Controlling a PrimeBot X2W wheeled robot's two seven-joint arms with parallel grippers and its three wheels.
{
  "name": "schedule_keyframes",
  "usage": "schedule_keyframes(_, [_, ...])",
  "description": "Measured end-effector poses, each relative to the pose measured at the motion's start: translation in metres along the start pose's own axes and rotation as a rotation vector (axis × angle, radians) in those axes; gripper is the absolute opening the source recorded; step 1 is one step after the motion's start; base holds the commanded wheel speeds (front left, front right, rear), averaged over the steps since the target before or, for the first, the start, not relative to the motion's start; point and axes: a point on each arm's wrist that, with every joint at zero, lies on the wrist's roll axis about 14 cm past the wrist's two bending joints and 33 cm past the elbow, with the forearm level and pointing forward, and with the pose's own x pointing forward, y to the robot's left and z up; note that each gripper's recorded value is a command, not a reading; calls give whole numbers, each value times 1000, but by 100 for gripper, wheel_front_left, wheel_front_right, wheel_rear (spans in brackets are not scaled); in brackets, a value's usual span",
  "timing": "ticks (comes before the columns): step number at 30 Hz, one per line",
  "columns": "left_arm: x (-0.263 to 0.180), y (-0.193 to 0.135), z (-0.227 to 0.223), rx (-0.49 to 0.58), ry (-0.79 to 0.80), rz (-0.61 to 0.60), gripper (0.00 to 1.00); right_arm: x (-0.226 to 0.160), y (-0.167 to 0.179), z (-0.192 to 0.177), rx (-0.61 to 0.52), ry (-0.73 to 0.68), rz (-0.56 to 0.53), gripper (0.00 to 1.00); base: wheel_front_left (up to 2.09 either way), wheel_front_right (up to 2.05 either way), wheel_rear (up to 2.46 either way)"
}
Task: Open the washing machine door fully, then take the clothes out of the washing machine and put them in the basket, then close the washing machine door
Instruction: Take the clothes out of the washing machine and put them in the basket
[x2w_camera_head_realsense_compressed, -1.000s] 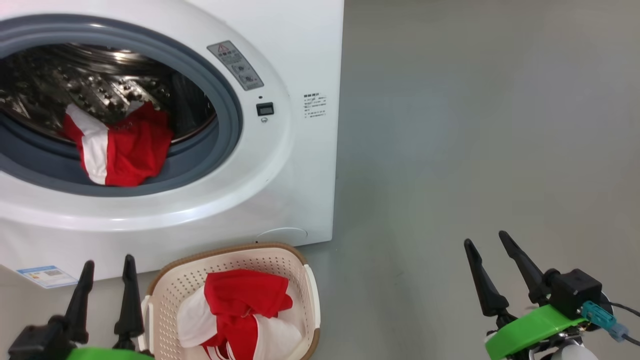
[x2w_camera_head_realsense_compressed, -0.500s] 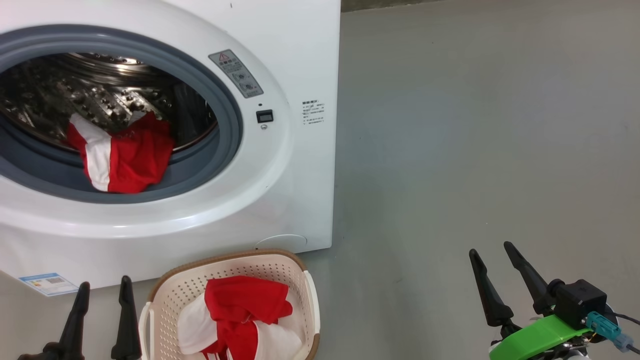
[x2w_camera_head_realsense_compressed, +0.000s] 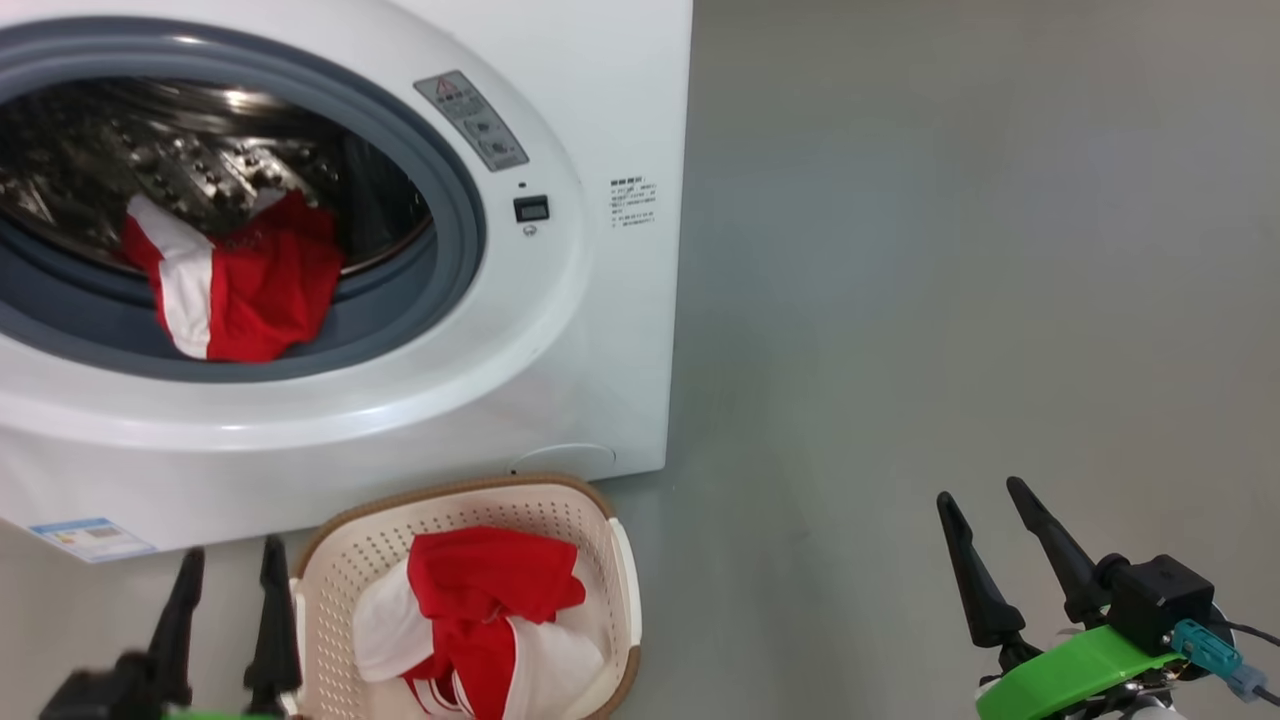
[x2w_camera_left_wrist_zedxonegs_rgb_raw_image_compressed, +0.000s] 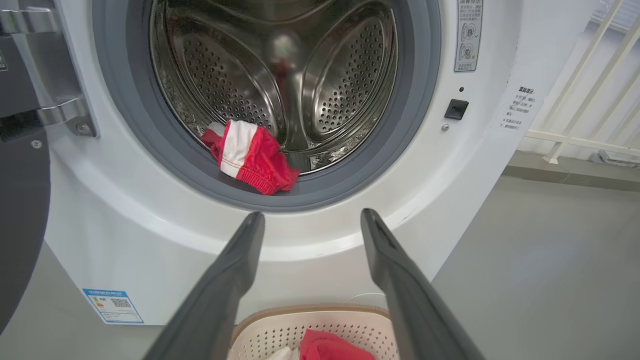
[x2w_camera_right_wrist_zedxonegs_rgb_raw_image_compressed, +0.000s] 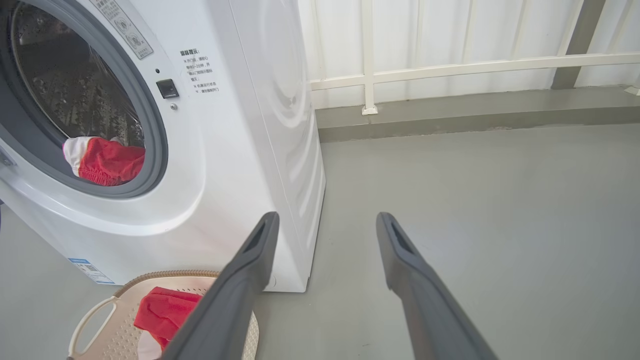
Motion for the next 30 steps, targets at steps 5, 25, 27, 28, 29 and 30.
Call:
schedule_keyframes(5, [44, -1, 1, 29, -1, -25, 100, 14, 6, -8, 11, 18, 16, 100, 0, 0, 0])
schedule_keyframes(25, [189, 43, -28, 130, 114, 63, 100, 71, 13, -43, 20, 71, 34, 100, 0, 0, 0])
schedule_keyframes(27, [192, 46, -29, 137, 120, 71, 100, 72, 13, -44, 20, 72, 34, 100, 0, 0, 0])
schedule_keyframes(28, [195, 49, -30, 141, 123, 79, 100, 73, 12, -45, 20, 74, 34, 100, 0, 0, 0])
schedule_keyframes(29, [198, 51, -30, 140, 124, 84, 100, 74, 12, -46, 20, 76, 33, 100, 0, 0, 0])
schedule_keyframes(30, [201, 52, -30, 138, 125, 88, 100, 74, 12, -47, 20, 79, 32, 100, 0, 0, 0])
